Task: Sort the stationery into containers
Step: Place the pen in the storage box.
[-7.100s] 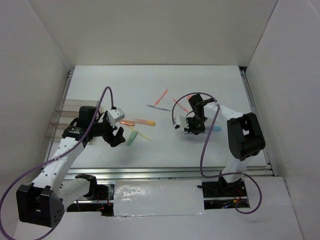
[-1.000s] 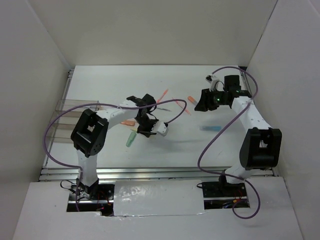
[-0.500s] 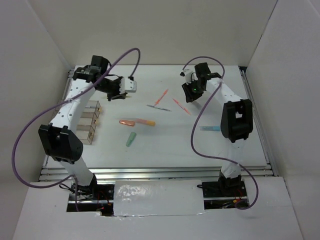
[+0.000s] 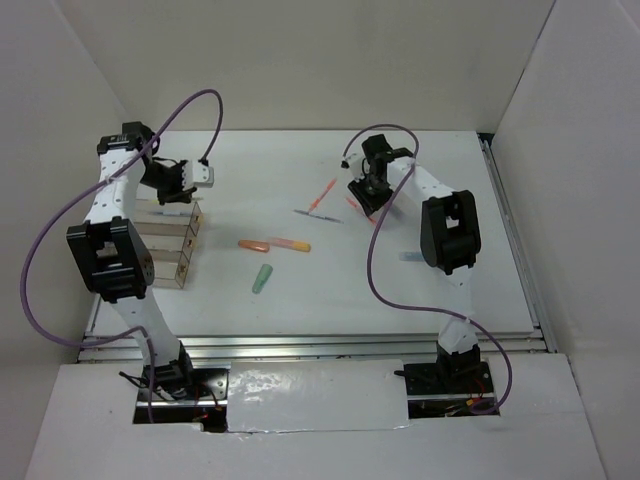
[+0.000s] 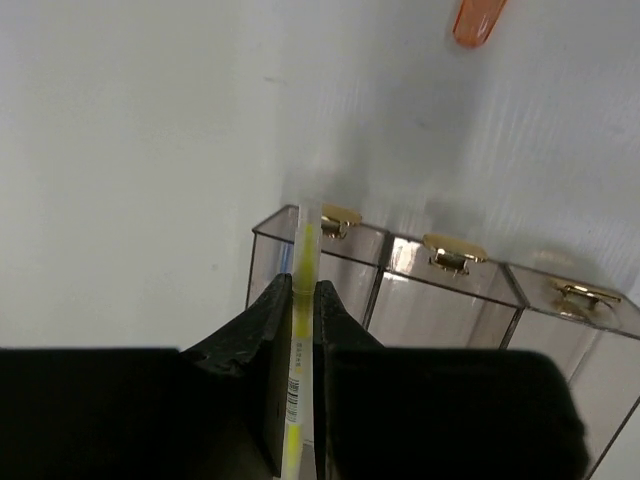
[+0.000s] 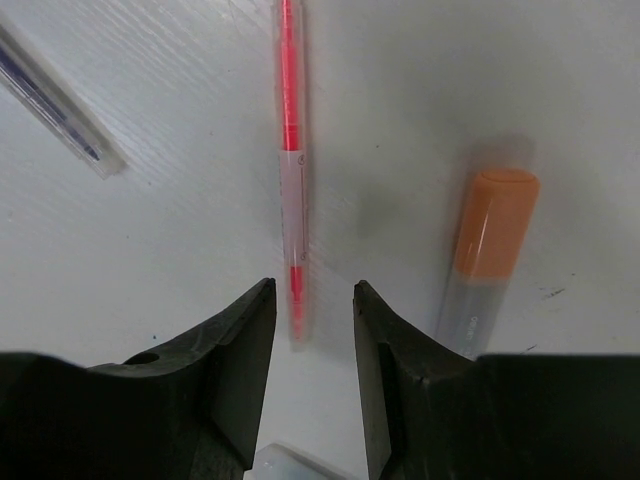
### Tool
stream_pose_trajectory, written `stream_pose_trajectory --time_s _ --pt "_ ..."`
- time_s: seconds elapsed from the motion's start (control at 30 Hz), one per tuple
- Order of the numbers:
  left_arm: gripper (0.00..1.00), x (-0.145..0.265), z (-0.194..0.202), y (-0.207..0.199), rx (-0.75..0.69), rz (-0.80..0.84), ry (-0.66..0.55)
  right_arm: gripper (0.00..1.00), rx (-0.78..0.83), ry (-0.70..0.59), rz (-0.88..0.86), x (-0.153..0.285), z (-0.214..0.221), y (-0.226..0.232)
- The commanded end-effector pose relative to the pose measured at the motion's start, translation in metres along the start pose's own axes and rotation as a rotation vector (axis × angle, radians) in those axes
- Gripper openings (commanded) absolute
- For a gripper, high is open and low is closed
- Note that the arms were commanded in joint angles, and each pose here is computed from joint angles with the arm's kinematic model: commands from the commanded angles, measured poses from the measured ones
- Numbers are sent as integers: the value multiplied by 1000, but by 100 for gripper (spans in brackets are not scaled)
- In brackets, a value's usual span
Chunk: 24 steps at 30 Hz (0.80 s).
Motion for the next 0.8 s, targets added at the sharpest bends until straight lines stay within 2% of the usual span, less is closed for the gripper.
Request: stream_pose_trajectory --time_s 0.0,0.37,0.43,0.53,0.57,0.63,0.7,0.73,0.77 --pt "0 -7 25 9 -103 27 49 44 11 11 31 10 -3 -8" --pt "0 -38 70 28 -86 35 158 45 24 43 23 9 2 -9" --pt "3 -39 75 32 -72 28 160 45 24 52 19 7 3 -9" --pt "11 -39 81 34 -58 22 170 45 32 61 14 5 4 -9" --pt "19 -38 82 35 -55 15 177 45 34 65 11 4 4 -8" --pt "26 -37 83 35 -54 8 176 45 34 67 12 3 5 -9" --pt "30 -34 83 36 -50 -2 173 45 37 74 6 1 5 -9" --pt "38 -34 84 36 -45 -2 173 45 38 82 0 0 6 -8" --pt "41 -33 83 36 -43 -4 170 45 39 84 -1 0 6 -8"
Point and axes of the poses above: each gripper's point midway between its finger pads, its own x axis back along the fingers, its own y axis along the line the jaws close on, z = x × y, the point moved 7 cm from there along x, back along the fingers, and after that the axes turned 11 degrees about x, right-handed, at the moved point
